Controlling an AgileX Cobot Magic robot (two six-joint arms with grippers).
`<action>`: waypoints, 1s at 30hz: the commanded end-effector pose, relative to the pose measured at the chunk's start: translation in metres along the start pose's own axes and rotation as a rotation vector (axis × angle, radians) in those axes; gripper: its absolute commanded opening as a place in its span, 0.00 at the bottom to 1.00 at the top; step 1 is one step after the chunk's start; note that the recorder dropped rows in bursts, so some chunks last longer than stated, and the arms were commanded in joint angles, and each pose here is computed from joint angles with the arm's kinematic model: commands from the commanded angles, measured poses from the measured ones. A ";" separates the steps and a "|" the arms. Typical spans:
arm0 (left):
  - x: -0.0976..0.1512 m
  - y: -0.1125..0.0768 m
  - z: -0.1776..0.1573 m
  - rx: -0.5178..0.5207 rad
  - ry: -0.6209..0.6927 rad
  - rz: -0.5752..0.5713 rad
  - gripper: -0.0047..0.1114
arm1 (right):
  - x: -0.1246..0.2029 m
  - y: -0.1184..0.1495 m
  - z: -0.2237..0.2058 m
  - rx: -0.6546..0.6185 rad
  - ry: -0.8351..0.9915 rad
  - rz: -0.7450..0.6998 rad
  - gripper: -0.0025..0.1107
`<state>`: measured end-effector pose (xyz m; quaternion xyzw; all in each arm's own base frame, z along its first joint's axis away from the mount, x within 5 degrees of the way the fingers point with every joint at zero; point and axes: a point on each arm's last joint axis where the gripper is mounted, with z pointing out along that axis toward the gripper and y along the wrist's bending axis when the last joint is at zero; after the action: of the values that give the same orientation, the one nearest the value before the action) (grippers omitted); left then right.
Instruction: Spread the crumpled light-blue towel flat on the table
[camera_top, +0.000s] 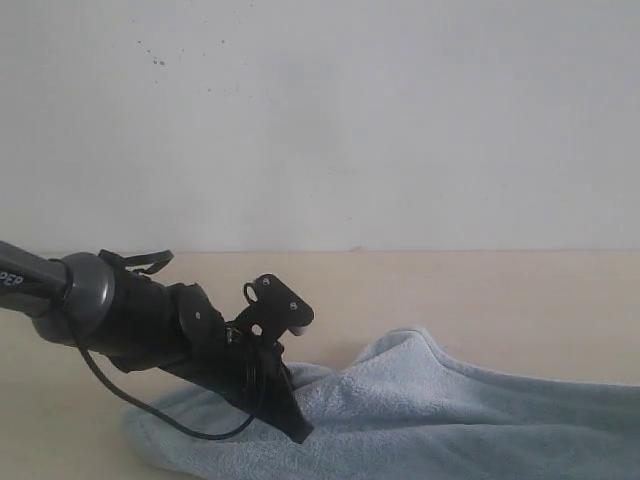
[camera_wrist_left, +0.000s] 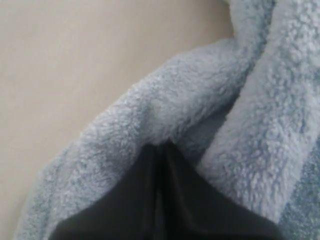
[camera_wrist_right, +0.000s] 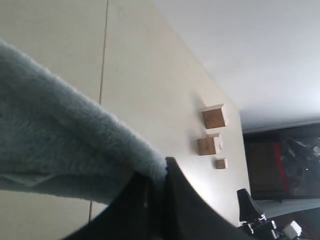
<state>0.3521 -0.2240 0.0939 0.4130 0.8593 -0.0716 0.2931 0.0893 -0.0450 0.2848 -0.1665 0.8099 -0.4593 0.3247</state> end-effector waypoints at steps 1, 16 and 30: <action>0.022 -0.008 0.004 0.036 0.073 -0.014 0.08 | 0.008 -0.006 -0.004 0.028 -0.016 -0.017 0.03; -0.027 -0.040 -0.040 0.016 -0.114 0.077 0.08 | 0.012 0.000 -0.005 -0.048 -0.004 0.024 0.03; -0.078 -0.007 -0.015 -0.087 -0.261 0.066 0.08 | 0.012 0.009 -0.006 -0.143 0.009 0.056 0.03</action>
<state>0.3705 -0.2739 0.1577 0.4180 0.7970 -0.0753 0.4294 0.0770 -0.0438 0.2757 -0.1649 0.8454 -0.3961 0.3183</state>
